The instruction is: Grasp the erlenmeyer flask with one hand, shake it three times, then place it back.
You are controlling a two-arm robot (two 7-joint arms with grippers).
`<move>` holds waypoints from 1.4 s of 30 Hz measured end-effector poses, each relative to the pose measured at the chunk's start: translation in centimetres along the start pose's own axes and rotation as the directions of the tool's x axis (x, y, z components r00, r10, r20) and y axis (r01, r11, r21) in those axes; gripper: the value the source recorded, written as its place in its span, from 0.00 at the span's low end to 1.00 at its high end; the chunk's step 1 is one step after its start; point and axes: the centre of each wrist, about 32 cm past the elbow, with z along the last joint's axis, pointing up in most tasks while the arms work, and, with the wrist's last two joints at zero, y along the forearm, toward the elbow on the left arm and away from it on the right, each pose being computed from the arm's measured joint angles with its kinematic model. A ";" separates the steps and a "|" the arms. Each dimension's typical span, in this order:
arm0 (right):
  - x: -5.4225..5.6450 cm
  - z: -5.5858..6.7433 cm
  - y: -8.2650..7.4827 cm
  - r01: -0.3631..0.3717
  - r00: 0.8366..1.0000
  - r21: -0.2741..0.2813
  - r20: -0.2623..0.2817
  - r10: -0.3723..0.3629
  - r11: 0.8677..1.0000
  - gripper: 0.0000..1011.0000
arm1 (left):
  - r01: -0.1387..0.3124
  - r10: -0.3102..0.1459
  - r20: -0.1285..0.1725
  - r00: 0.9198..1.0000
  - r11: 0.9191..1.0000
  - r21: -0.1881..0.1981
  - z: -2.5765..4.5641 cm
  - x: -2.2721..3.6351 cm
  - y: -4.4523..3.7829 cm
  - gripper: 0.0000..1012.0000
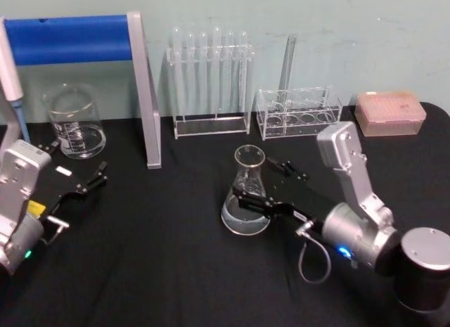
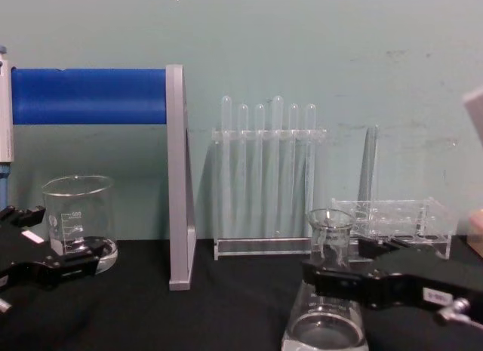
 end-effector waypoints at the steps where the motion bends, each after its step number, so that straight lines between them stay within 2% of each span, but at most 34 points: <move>1: 0.0 0.0 -0.3 -0.004 1.000 -0.002 0.001 0.004 1.000 0.99 | 0.000 0.000 0.000 1.000 1.000 0.000 0.00 0.00 0.00 0.99; 5: 0.1 0.3 -1.9 -0.024 1.000 -0.012 0.007 0.024 1.000 0.99 | 0.000 0.000 0.000 1.000 1.000 0.000 0.00 0.00 0.00 0.99; 6: 0.1 0.3 -1.9 -0.024 1.000 -0.012 0.007 0.024 1.000 0.99 | 0.000 0.000 0.000 1.000 1.000 0.000 0.00 0.00 0.00 0.99; 8: 0.2 0.5 -3.0 -0.030 0.999 -0.027 0.017 0.030 0.999 0.99 | 0.000 0.000 0.000 1.000 1.000 0.000 0.00 0.00 0.00 0.99; 14: 0.7 0.7 -4.9 -0.003 1.000 -0.044 0.025 0.004 0.999 0.99 | 0.000 0.000 0.000 1.000 1.000 0.000 0.00 0.00 0.00 0.99; 22: 2.0 1.1 -6.5 0.090 0.995 -0.033 0.038 -0.088 0.995 0.99 | 0.000 0.000 0.000 1.000 1.000 0.000 0.00 0.00 0.00 0.99; 27: 3.2 1.6 -6.8 0.201 0.977 -0.007 0.068 -0.200 0.980 0.99 | 0.000 0.000 0.000 1.000 1.000 0.000 0.00 0.00 0.00 0.99; 29: 3.5 1.7 -6.6 0.242 0.967 0.002 0.081 -0.241 0.970 0.99 | 0.000 0.000 0.000 1.000 1.000 0.000 0.00 0.00 0.00 0.99; 30: 3.8 1.7 -6.2 0.286 0.953 0.012 0.097 -0.286 0.958 0.99 | 0.000 0.000 0.000 1.000 1.000 0.000 0.00 0.00 0.00 0.99; 31: 3.9 1.7 -5.9 0.308 0.946 0.017 0.105 -0.308 0.951 0.99 | 0.000 0.000 0.000 1.000 1.000 0.000 0.00 0.00 0.00 0.99; 32: 4.0 1.6 -5.4 0.348 0.929 0.028 0.122 -0.349 0.937 0.99 | 0.000 0.000 0.000 1.000 1.000 0.000 0.00 0.00 0.00 0.99; 33: 4.1 1.5 -5.1 0.368 0.920 0.033 0.134 -0.369 0.929 0.99 | 0.000 0.000 0.000 1.000 1.000 0.000 0.00 0.00 0.00 0.99; 34: 4.1 1.3 -4.5 0.404 0.901 0.043 0.155 -0.405 0.914 0.99 | 0.000 0.000 0.000 1.000 1.000 0.000 0.00 0.00 0.00 0.99; 35: 4.1 1.2 -4.1 0.419 0.892 0.047 0.167 -0.420 0.907 0.99 | 0.000 0.000 0.000 1.000 1.000 0.000 0.00 0.00 0.00 0.99; 36: 4.1 1.0 -3.5 0.446 0.874 0.055 0.190 -0.448 0.893 0.99 | 0.000 0.000 0.000 1.000 1.000 0.000 0.00 0.00 0.00 0.99; 37: 4.1 1.0 -3.5 0.446 0.874 0.055 0.190 -0.448 0.893 0.99 | 0.000 0.000 0.000 1.000 1.000 0.000 0.00 0.00 0.00 0.99; 38: 4.0 0.6 -2.8 0.466 0.857 0.061 0.216 -0.467 0.883 0.99 | 0.000 0.000 0.000 1.000 1.000 0.000 0.00 0.00 0.00 0.99; 39: 4.0 0.6 -2.6 0.474 0.849 0.067 0.230 -0.476 0.878 0.99 | 0.000 0.000 0.000 1.000 1.000 0.000 0.00 0.00 0.00 0.99; 40: 3.9 0.2 -2.0 0.488 0.832 0.074 0.264 -0.489 0.870 0.99 | 0.000 0.000 0.000 1.000 1.000 0.000 0.00 0.00 0.00 0.99; 41: 3.9 0.2 -2.0 0.488 0.832 0.074 0.264 -0.489 0.870 0.99 | 0.000 0.000 0.000 1.000 1.000 0.000 0.00 0.00 0.00 0.99; 42: 3.8 -0.1 -1.4 0.500 0.813 0.084 0.297 -0.501 0.862 0.99 | 0.000 0.000 0.000 1.000 1.000 0.000 0.00 0.00 0.00 0.99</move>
